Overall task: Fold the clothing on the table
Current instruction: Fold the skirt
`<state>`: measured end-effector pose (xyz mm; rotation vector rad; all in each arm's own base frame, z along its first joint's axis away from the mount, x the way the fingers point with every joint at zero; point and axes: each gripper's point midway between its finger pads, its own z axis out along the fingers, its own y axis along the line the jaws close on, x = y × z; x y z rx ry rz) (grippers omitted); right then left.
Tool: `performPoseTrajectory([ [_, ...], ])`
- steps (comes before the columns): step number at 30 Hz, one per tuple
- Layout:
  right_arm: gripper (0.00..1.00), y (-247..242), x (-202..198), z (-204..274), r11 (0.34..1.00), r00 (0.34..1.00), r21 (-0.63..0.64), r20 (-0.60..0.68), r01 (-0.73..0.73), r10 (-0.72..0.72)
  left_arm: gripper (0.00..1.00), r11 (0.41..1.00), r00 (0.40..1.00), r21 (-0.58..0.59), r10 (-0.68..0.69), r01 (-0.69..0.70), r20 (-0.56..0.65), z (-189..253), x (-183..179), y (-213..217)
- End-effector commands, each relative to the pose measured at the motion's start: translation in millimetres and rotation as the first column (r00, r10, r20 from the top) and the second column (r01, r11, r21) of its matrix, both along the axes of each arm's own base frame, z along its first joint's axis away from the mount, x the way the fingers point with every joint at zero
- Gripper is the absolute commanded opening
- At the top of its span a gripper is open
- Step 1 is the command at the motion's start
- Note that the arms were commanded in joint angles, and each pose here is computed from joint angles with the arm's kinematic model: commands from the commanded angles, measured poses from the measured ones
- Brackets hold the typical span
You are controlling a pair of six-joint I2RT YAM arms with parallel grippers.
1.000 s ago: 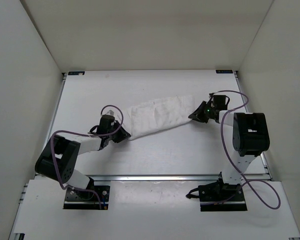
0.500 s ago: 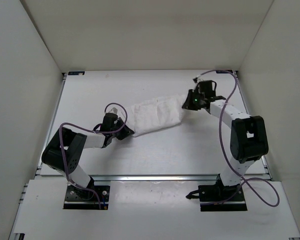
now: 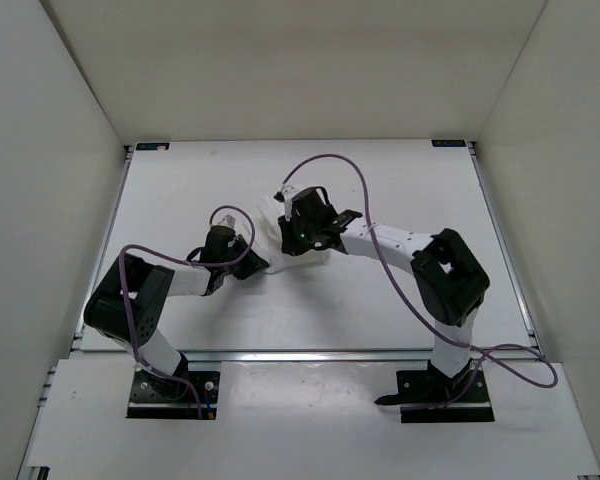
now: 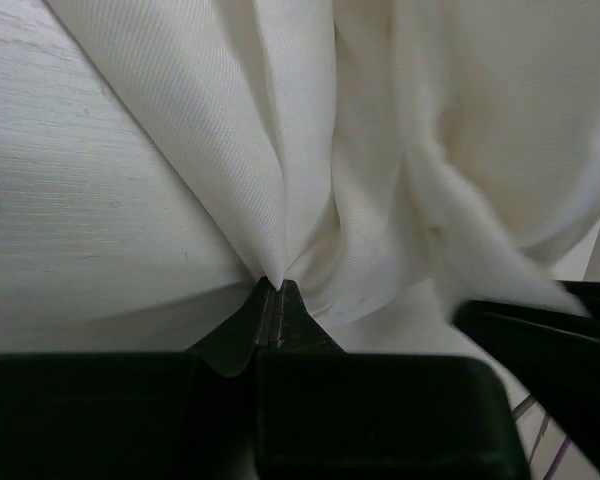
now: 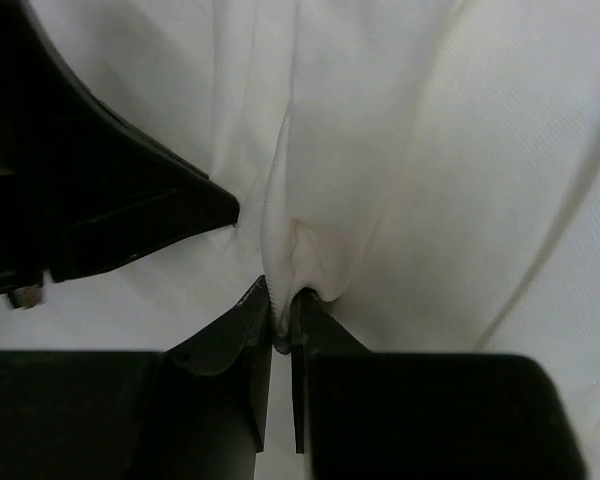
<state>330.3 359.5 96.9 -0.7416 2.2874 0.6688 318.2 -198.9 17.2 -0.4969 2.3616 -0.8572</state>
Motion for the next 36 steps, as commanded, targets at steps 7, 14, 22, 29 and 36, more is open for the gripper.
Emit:
performPoseTrajectory([
  [7,0.00,28.7,-6.4,-25.9,0.996,0.994,0.002,-0.063,-0.090,0.090,0.00,1.000,1.000,-0.012,-0.028,0.028,0.003,5.5,-3.2,1.5],
  [14,0.30,49.4,-6.6,4.1,0.978,0.978,0.058,-0.045,-0.201,0.203,0.20,0.999,0.999,-0.021,-0.040,0.040,-0.027,-1.0,-17.2,9.4],
  [22,0.39,60.7,-19.6,63.6,0.950,0.968,0.192,0.020,-0.248,0.249,0.55,0.985,0.992,-0.143,0.110,-0.100,0.062,38.9,-36.3,30.3],
  [29,0.53,35.4,0.7,84.1,0.950,0.983,0.253,0.069,-0.181,0.169,0.57,0.962,0.961,-0.145,0.250,-0.232,0.121,61.2,-46.4,72.0],
  [36,0.34,-5.4,70.9,30.3,0.954,0.999,0.299,-0.041,0.030,-0.018,0.53,0.985,0.971,-0.083,0.164,-0.152,0.173,88.2,-57.9,78.2],
])
